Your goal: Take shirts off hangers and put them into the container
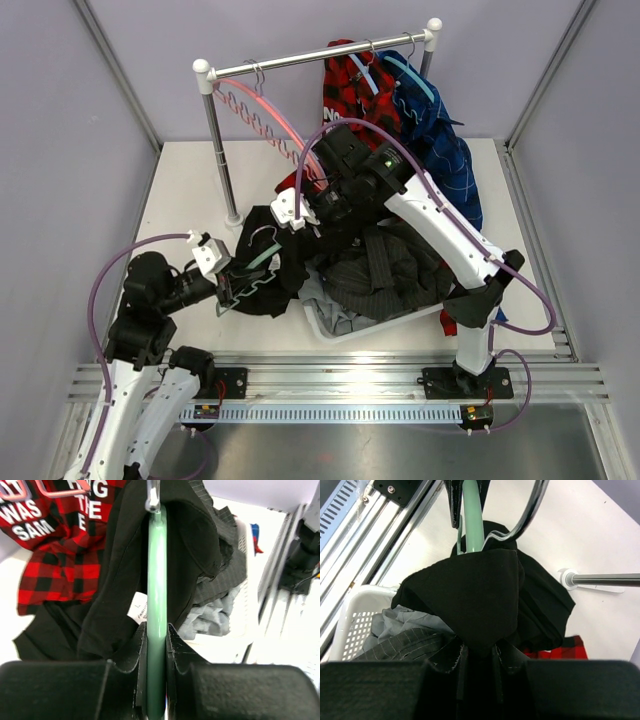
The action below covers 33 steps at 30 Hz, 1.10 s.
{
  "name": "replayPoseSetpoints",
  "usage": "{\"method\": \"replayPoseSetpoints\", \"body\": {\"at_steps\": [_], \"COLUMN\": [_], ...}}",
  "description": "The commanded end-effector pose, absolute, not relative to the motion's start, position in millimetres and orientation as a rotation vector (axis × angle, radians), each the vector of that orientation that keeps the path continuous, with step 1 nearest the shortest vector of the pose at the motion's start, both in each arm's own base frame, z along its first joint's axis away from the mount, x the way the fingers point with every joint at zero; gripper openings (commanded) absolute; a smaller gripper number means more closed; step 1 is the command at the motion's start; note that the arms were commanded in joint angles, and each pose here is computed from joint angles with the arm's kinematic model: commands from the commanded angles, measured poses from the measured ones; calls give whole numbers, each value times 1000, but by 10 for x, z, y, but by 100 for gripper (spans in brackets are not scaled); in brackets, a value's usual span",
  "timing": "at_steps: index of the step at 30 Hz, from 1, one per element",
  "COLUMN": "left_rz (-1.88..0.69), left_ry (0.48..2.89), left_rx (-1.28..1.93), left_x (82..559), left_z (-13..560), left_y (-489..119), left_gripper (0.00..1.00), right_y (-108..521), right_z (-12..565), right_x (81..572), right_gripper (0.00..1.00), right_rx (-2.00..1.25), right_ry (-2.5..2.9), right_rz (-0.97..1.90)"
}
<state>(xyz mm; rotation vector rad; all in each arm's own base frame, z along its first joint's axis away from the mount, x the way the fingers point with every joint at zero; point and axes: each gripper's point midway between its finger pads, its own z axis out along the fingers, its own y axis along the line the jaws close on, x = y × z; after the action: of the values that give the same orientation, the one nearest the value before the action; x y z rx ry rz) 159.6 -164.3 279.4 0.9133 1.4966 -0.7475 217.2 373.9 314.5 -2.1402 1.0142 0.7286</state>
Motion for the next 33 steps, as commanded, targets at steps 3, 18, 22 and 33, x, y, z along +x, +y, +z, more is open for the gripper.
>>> {"method": "replayPoseSetpoints", "body": {"at_steps": [3, 18, 22, 33], "left_rz": [-844, -1031, -1060, -1123], "left_ry": [1546, 1736, 1748, 1725], "left_rx": [760, 390, 320, 271], "left_x": [1653, 1814, 1826, 1751], "left_z": [2902, 2907, 2976, 3150], "left_y": [-1679, -1696, -1691, -1707], "left_gripper": [0, 0, 0, 0], "right_y": [3742, 3652, 3749, 3990], "right_z": [3293, 3929, 3847, 3198], "right_x": [2063, 2534, 2136, 2534], "right_gripper": [27, 91, 87, 77], "right_rx": [-2038, -1358, -1361, -1288], "right_ry": [1166, 1591, 1639, 1790], "right_rz": [831, 716, 971, 516]}}
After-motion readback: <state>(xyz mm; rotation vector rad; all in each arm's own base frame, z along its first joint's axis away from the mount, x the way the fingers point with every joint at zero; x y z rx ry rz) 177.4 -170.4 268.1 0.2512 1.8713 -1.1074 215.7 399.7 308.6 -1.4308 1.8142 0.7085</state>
